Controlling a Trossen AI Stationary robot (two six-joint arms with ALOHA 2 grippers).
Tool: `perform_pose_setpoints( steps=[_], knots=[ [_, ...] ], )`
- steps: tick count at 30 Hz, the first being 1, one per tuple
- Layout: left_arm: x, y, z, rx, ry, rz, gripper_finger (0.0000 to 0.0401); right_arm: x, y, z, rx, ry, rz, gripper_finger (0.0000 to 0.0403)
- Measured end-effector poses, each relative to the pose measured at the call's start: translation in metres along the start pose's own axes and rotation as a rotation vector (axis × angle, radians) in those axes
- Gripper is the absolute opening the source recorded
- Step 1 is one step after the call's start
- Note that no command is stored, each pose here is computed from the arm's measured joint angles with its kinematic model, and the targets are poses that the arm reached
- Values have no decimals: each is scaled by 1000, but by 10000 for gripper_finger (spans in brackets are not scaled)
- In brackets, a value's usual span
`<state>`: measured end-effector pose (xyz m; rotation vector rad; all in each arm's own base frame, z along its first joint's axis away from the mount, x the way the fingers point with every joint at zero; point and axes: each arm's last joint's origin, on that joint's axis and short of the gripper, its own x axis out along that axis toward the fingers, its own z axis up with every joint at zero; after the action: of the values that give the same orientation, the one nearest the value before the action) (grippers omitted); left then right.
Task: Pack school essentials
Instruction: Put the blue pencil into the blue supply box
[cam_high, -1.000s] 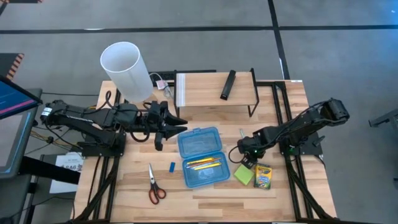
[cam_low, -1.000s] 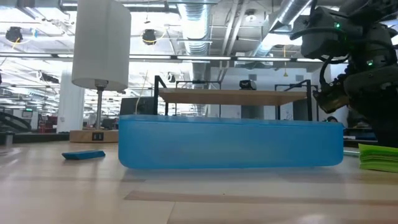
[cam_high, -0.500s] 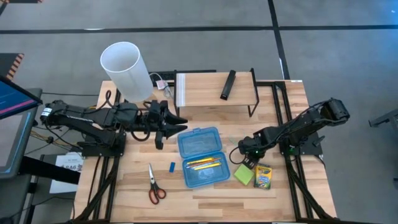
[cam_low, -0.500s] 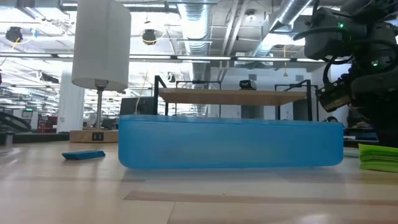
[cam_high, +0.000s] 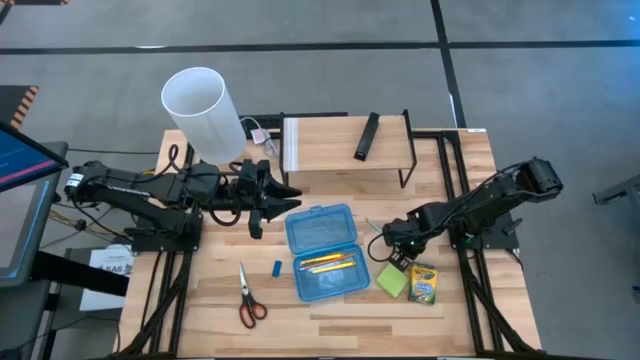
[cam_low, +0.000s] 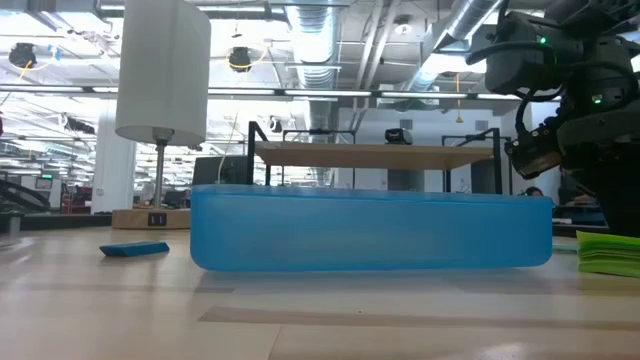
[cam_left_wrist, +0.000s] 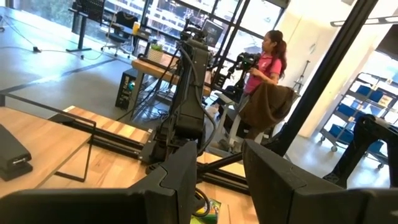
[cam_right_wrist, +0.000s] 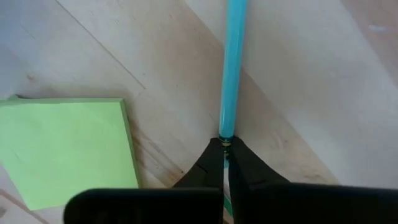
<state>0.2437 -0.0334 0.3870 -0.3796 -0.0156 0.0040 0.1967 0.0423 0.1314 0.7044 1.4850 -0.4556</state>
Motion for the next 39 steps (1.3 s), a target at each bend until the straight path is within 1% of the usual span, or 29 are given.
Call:
perform_pose_setpoints(
  steps=[15, 22, 35, 37, 39],
  knots=[
    [0, 0, 0, 0, -5, 0, 116, -8, 4, 3, 21, -21, 31, 1],
    [0, 0, 0, 1, -5, 0, 116, -9, 4, 2, 27, 14, 58, 0],
    [0, 0, 0, 15, -4, 0, 116, -22, 6, 2, 42, -16, 109, 0],
    [0, 0, 0, 15, -4, 0, 116, -22, 6, 2, 38, -18, 112, 4],
    [0, 0, 0, 15, -4, 0, 116, -22, 6, 2, 25, -23, 110, 21]
  ],
)
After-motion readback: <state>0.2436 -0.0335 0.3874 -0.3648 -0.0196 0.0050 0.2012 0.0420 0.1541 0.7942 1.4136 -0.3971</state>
